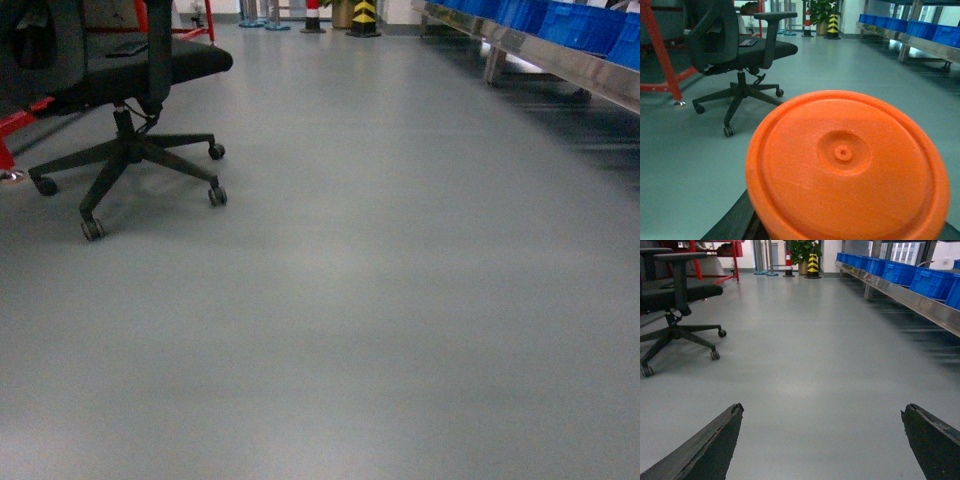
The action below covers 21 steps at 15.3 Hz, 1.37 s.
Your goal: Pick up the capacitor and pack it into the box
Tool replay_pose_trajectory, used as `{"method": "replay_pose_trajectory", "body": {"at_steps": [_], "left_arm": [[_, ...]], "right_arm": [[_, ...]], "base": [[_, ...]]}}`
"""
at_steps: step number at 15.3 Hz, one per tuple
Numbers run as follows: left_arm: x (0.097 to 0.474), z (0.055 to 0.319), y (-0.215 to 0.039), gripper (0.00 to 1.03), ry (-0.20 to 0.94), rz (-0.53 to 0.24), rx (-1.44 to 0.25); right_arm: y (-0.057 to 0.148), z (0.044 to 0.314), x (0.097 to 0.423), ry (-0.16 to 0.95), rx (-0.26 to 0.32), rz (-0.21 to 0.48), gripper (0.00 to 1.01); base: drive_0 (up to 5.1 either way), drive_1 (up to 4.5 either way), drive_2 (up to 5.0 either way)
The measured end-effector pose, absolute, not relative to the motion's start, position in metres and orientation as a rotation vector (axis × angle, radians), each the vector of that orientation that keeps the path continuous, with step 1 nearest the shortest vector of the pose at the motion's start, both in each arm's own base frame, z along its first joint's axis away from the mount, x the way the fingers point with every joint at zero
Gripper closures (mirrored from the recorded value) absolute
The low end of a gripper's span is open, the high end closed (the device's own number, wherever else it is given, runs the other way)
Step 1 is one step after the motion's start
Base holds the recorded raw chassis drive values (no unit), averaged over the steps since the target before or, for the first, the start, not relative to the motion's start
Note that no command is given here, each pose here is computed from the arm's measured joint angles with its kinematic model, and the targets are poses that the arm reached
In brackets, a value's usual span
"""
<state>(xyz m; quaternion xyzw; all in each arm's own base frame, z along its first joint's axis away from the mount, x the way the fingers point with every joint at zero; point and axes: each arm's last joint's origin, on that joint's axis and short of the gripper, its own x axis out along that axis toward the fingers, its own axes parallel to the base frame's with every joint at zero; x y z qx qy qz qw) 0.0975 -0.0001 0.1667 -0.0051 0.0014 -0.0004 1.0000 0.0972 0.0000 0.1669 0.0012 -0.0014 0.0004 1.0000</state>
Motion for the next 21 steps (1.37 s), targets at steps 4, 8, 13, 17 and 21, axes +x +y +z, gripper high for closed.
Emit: {"method": "replay_pose_trajectory", "body": {"at_steps": [4,8,13,17,21], "left_arm": [[0.0975,0.1666,-0.0001,0.59,0.004,-0.001,-0.010],[0.0975,0.1667,-0.0001,0.59,0.004,0.000,-0.010],[0.0975,0.1666,-0.0001,0.59,0.004,-0.001,-0.010],[0.0975,0.1666,-0.0001,0.59,0.004,0.000,-0.010],[0.0975,0.1666,-0.0001,0.59,0.004,-0.001,-0.010]], "right_arm": [[0.0000,0.1668,0.0972,-0.002,0.002,0.000,0.03],[0.0000,0.1667,0.0972,-0.001,0.002,0.000,0.03],[0.0000,0.1669,0.0972,-0.003,0.002,-0.001,0.03],[0.0000,0.1671,0.0972,-0.004,0.002,0.000,0.03],[0.0000,0.1667,0.0972,-0.001,0.002,0.000,0.03]], "base": [[-5.0,2.34,2.3],[-5.0,2.34,2.3],[-5.0,2.34,2.3],[-5.0,2.34,2.3],[-5.0,2.34,2.3]]}}
